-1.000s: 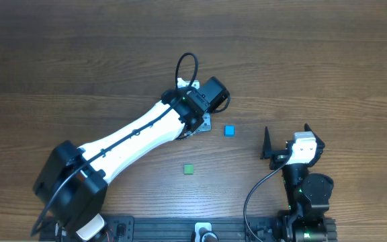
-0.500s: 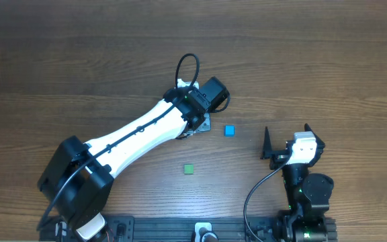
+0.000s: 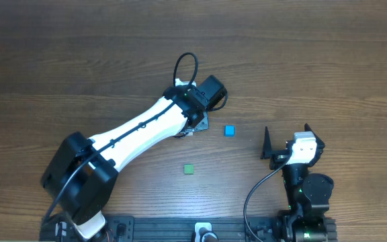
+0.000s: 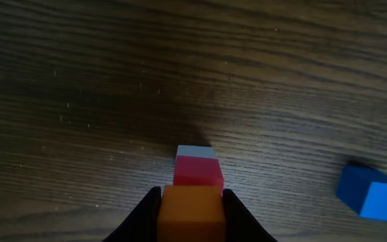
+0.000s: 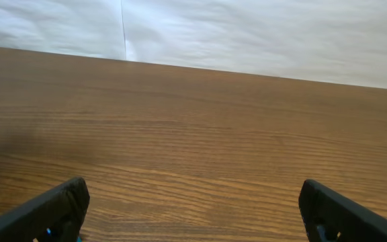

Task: Stack Cubes

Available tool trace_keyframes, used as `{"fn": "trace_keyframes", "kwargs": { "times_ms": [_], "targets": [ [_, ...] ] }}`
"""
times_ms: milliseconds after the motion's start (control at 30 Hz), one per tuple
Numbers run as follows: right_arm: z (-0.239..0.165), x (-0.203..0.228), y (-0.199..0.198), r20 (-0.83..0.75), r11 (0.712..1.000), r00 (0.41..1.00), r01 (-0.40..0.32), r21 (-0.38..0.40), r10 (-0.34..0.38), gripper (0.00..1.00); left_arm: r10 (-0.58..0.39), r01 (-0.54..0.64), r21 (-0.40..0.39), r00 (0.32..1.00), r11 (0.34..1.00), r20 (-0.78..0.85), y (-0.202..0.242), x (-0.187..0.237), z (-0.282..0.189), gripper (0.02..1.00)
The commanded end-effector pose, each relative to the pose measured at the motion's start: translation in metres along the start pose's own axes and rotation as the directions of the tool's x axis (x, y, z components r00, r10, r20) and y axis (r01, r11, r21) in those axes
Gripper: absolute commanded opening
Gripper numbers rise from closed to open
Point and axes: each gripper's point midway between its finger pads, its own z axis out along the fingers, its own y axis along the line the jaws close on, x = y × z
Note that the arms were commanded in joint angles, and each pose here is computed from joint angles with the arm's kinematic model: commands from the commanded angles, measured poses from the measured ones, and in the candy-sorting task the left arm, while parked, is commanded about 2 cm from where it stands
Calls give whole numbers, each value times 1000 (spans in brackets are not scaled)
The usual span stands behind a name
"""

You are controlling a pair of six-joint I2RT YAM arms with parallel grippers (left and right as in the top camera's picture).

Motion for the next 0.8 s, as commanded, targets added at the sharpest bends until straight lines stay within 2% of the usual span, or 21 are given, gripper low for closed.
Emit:
{"fn": "trace_keyframes", "kwargs": {
  "times_ms": [33,267,433,633,800],
  "targets": [
    [0,2,0,1,1000,1000,5,4,-5,993,-18,18,-25,1000,1000,-13,4,2,9,119],
    [0,2,0,1,1000,1000,5,4,-5,993,-20,19,-17,1000,1000,-12,0,1,12,128],
    [0,2,0,2,1000,1000,5,4,-5,993,-20,19,-17,1000,1000,-12,0,1,12,180],
    [0,2,0,2,1000,1000,5,4,-5,993,-19,19,-17,1000,1000,-13,1,1,12,360],
    [0,2,0,1,1000,1000,5,4,-5,991,-19,19,-17,1000,1000,-13,1,1,12,549]
  ]
}}
